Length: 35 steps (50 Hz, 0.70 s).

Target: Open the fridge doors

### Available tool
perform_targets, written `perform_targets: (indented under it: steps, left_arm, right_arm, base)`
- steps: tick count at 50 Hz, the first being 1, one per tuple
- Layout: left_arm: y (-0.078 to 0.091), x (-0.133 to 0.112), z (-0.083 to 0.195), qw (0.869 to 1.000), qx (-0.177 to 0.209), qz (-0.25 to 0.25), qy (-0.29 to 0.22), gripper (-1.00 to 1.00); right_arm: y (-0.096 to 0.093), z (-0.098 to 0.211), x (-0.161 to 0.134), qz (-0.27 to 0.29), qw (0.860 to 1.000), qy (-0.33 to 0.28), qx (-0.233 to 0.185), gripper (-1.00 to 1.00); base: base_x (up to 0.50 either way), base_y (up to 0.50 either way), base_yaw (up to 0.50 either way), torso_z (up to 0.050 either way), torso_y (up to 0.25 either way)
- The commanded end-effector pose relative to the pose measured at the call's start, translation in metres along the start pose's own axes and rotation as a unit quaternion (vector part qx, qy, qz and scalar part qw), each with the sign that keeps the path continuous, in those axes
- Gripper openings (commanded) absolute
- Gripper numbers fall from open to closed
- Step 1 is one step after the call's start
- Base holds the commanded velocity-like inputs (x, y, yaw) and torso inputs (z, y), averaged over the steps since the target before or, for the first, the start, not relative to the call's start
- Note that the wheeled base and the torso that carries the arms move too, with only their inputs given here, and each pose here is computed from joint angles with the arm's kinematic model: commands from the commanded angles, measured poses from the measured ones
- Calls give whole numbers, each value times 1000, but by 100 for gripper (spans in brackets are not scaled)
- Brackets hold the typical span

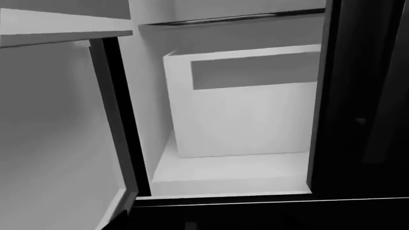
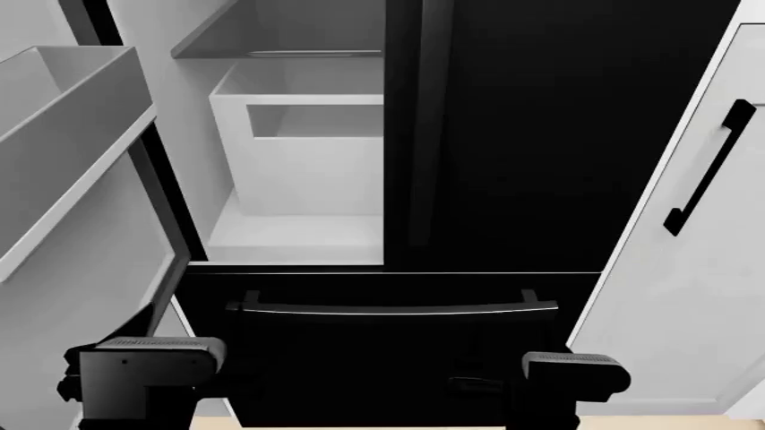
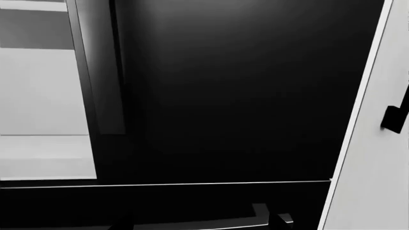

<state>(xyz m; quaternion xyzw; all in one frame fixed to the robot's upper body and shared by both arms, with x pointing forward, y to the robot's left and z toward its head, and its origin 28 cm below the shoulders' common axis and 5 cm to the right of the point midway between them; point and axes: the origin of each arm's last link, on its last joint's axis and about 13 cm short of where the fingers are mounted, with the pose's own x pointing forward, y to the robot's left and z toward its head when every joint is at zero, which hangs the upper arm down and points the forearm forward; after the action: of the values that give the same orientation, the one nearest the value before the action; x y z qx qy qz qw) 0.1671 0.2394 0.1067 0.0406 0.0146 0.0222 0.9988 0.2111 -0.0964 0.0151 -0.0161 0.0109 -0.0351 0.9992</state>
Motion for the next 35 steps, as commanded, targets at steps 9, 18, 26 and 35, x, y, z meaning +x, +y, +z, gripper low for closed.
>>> perform_targets:
  steps: [9,18,26,35]
  left_arm:
    - [-13,21,-33,1000,-11,3,-20,100]
    - [-17,20,-59,1000,-19,14,-15,100]
    - [-9,22,-70,999,-24,38,-18,100]
    - [-14,24,-82,999,-4,35,-11,100]
  right_arm:
    - [-1,8,-2,-10,1000,-19,2,100]
    - [0,4,-1,-14,1000,-12,-1,100]
    - [0,9,0,-19,1000,-23,-1,100]
    - [6,15,3,-10,1000,-22,3,100]
  base:
    - [0,0,0,0,0]
    - [0,0,0,0,0]
    - [0,0,0,0,0]
    - [0,0,0,0,0]
